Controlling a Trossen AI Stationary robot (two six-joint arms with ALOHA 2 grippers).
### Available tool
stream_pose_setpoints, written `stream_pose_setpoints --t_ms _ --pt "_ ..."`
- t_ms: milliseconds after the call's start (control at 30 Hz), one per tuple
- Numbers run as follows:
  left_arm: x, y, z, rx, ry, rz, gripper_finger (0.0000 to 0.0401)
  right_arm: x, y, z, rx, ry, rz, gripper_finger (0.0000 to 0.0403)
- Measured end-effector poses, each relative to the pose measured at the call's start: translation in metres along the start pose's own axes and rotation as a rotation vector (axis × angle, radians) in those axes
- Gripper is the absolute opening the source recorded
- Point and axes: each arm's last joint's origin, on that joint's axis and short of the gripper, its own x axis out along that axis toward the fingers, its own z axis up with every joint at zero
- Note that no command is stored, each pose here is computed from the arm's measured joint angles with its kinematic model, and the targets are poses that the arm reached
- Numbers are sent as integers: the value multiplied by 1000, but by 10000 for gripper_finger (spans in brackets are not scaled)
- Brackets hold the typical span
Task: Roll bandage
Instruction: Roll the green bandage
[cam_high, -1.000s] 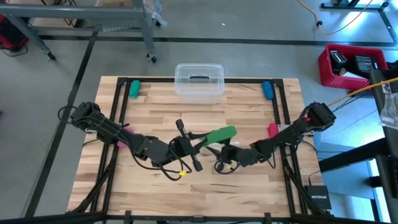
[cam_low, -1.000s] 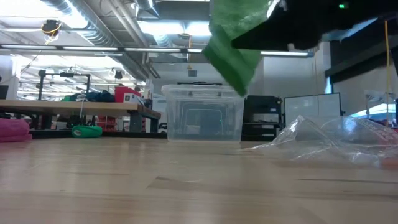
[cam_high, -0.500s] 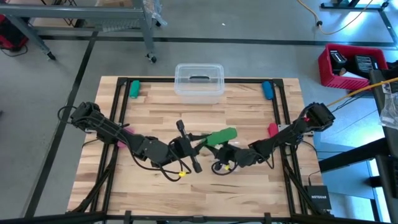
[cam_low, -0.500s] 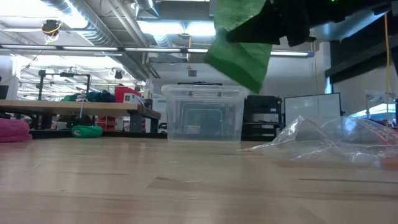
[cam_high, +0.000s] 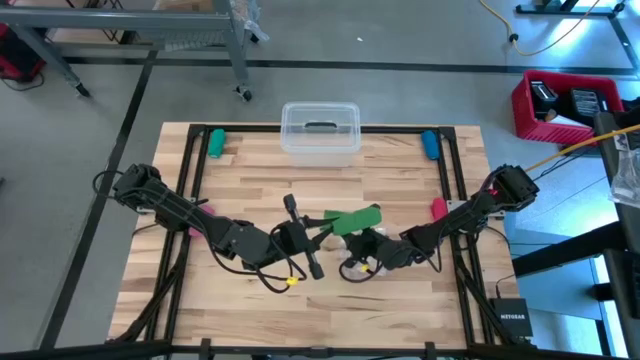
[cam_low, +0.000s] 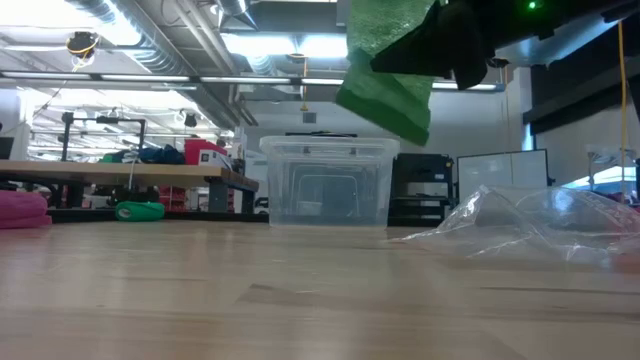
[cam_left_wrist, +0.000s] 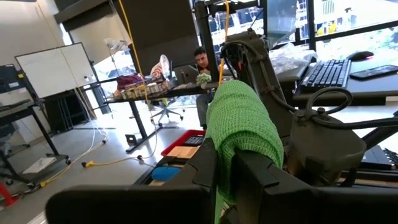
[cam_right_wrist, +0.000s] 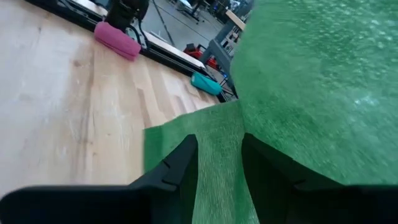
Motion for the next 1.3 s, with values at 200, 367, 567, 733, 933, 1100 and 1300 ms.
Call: stream_pose_setpoints --t_ms 200,367,567,733,933,1100,1300 --pt "0 -1 1 -31 -20 -51 24 6 -3 -5 -23 34 -12 124" --pt "1 -3 4 -88 -60 -148 24 18 -11 -9 -12 43 -8 120" --pt "1 -3 4 -82 -60 -149 24 26 -16 -10 14 14 56 38" --pt "0 -3 7 -40 -87 -139 24 24 -7 -12 33 -22 269 21" --pt "0 -3 5 -12 -75 -134 24 11 -3 -10 227 23 388 115" --pt "-5 -6 6 37 -62 -99 24 -26 -1 -1 292 76 645 201" --pt "-13 -10 9 87 -70 -103 24 -77 -23 0 354 236 752 252"
